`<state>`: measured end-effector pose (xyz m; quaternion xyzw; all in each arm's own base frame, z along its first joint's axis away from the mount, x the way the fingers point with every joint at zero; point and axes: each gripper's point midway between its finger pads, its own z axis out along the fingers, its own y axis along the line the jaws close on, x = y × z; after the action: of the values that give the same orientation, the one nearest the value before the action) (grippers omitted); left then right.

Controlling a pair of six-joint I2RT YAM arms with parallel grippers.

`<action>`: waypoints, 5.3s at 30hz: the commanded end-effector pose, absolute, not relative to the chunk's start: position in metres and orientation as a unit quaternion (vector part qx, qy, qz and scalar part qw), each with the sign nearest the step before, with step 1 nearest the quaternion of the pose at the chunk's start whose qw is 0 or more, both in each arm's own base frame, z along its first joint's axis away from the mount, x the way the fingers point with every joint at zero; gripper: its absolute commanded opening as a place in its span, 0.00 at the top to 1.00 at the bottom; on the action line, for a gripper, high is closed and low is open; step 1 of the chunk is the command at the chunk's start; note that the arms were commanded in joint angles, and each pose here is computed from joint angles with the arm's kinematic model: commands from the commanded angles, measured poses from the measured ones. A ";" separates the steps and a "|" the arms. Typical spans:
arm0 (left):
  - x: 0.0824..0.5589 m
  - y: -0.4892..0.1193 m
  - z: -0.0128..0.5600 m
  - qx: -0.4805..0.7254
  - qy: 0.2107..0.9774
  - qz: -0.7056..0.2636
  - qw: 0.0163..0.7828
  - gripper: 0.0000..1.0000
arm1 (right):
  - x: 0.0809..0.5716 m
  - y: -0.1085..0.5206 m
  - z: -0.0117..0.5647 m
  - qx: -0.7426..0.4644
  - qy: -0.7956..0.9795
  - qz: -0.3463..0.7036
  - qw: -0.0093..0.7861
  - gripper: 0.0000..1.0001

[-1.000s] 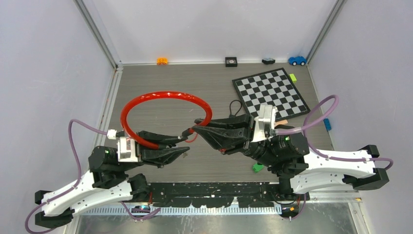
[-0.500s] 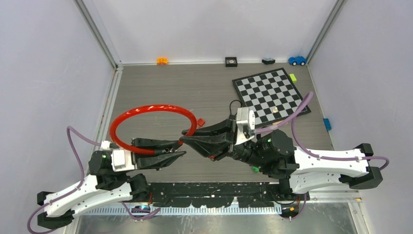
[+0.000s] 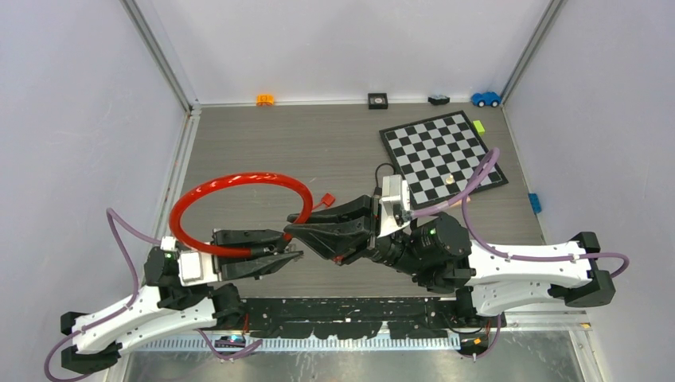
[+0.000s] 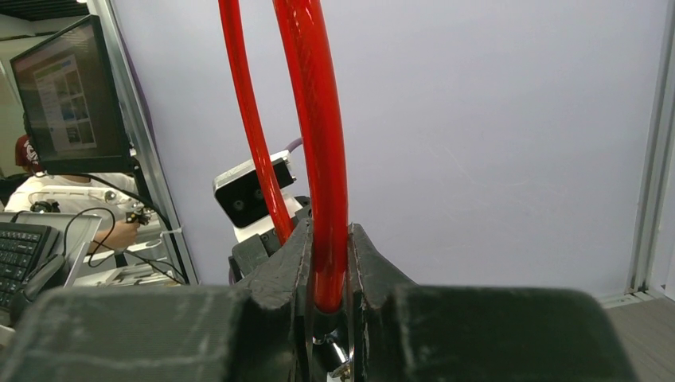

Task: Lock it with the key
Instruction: Lock the lock.

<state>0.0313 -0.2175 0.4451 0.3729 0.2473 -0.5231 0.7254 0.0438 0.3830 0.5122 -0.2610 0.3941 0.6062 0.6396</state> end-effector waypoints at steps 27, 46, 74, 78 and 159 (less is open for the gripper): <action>0.023 -0.213 0.446 0.548 0.055 -0.240 0.799 1.00 | 0.033 0.333 0.557 -0.243 0.261 0.594 0.721 0.99; 0.035 -0.190 0.487 0.475 0.035 -0.175 0.862 1.00 | 0.017 0.354 0.530 -0.242 0.162 0.511 0.809 0.99; 0.036 -0.185 0.494 0.457 0.049 -0.188 0.868 1.00 | -0.006 0.373 0.524 -0.237 0.130 0.467 0.842 0.99; 0.035 -0.183 0.497 0.450 0.048 -0.195 0.870 1.00 | -0.002 0.384 0.512 -0.251 0.141 0.446 0.848 0.99; 0.090 -0.112 0.526 0.105 0.349 -0.480 0.798 1.00 | 0.087 0.366 0.449 -0.236 0.543 0.490 0.640 0.38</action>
<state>0.1083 -0.1374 0.4953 0.1482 0.3746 -0.4164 0.8150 0.0702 0.3870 0.4356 -0.2941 0.4810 0.4390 0.6996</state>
